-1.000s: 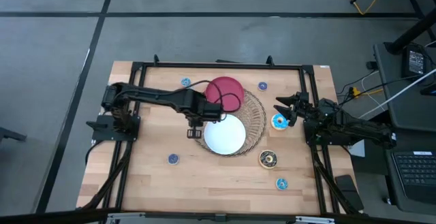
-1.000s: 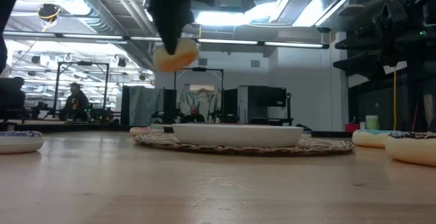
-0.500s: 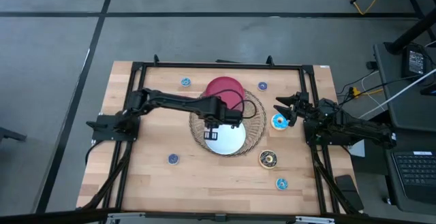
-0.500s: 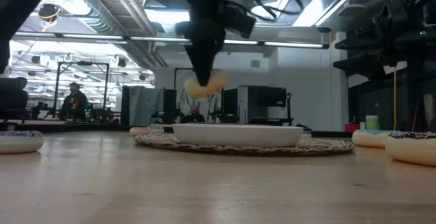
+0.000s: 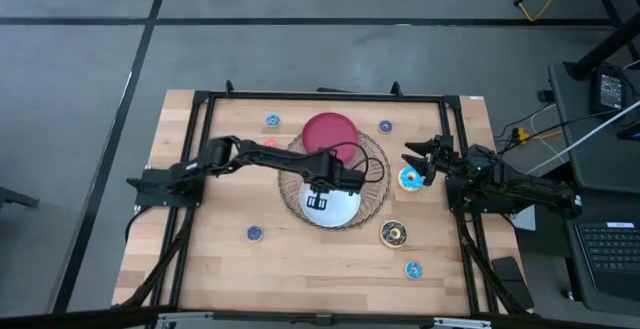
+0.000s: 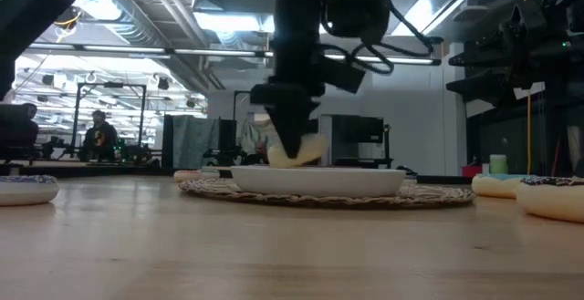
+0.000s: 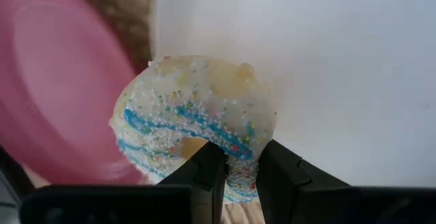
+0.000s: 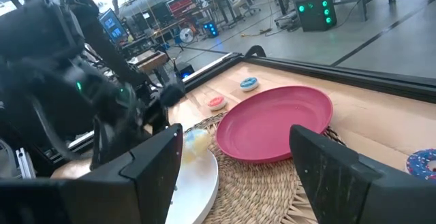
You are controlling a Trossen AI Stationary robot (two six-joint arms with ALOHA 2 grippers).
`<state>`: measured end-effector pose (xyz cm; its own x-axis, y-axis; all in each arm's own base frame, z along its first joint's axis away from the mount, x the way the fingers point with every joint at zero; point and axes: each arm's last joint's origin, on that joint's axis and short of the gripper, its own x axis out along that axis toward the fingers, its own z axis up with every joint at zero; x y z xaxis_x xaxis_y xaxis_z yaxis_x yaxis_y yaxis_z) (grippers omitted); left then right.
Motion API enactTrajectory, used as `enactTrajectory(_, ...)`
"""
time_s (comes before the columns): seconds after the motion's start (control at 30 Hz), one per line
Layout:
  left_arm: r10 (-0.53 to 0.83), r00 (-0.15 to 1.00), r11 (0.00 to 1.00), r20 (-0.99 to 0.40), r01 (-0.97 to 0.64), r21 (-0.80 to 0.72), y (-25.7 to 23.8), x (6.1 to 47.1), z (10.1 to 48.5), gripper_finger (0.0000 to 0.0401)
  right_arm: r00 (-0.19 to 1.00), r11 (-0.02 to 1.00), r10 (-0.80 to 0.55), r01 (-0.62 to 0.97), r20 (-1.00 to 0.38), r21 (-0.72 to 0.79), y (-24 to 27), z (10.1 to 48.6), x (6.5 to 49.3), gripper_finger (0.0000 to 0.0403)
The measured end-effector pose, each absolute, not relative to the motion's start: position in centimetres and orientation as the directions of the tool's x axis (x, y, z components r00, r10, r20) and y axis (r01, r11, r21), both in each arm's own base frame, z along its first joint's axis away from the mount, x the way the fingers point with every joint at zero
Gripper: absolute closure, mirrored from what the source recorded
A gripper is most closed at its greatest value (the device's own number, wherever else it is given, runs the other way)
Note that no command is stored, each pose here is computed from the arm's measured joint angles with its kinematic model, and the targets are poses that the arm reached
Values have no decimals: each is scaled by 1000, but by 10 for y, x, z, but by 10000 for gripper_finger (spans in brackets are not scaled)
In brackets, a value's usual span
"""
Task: Pick & Place donuts
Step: Put the large white donut on the white plate
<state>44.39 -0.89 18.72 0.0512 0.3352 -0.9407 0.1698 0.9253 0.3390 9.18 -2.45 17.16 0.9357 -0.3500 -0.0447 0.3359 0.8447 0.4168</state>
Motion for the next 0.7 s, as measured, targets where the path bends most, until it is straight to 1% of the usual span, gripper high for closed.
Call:
enactTrajectory(0.13,317,59,922,-947,215,322,-14,447,182,338,936,845,-350,336,-45,417,-25,172,92,132)
enactTrajectory(0.27,303,74,924,-950,222,312,-18,450,177,338,936,845,-350,336,-45,417,-25,172,92,132)
enactTrajectory(0.37,280,64,930,-958,228,287,-18,451,171,338,936,845,-350,336,-45,417,-25,172,92,132)
enactTrajectory(0.53,308,71,921,-949,227,316,-18,452,169,338,936,845,-350,336,-45,417,-25,172,92,132)
enactTrajectory(0.7,307,61,917,-950,246,313,-18,451,169,333,936,845,-350,336,-45,417,-25,172,92,132)
